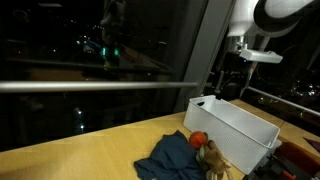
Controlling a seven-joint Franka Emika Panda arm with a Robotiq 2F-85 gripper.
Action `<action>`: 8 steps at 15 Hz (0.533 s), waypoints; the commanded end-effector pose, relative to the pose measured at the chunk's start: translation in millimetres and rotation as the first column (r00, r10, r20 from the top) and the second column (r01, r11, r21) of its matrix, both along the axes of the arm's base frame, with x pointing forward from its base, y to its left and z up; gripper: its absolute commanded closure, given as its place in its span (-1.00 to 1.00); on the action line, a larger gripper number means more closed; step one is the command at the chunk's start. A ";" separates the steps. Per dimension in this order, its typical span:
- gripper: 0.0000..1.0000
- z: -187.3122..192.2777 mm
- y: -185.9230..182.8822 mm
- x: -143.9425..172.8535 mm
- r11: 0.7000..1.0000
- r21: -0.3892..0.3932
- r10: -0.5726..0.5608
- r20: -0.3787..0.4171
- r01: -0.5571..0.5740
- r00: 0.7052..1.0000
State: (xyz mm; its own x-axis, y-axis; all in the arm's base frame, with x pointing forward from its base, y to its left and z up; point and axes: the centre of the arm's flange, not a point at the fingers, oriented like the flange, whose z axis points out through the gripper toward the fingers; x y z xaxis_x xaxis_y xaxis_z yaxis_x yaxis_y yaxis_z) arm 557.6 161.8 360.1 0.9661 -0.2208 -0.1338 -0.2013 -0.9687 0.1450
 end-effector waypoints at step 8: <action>-1.00 -99.9 21.9 -38.6 1.000 -0.020 -0.001 -0.091 0.000 0.996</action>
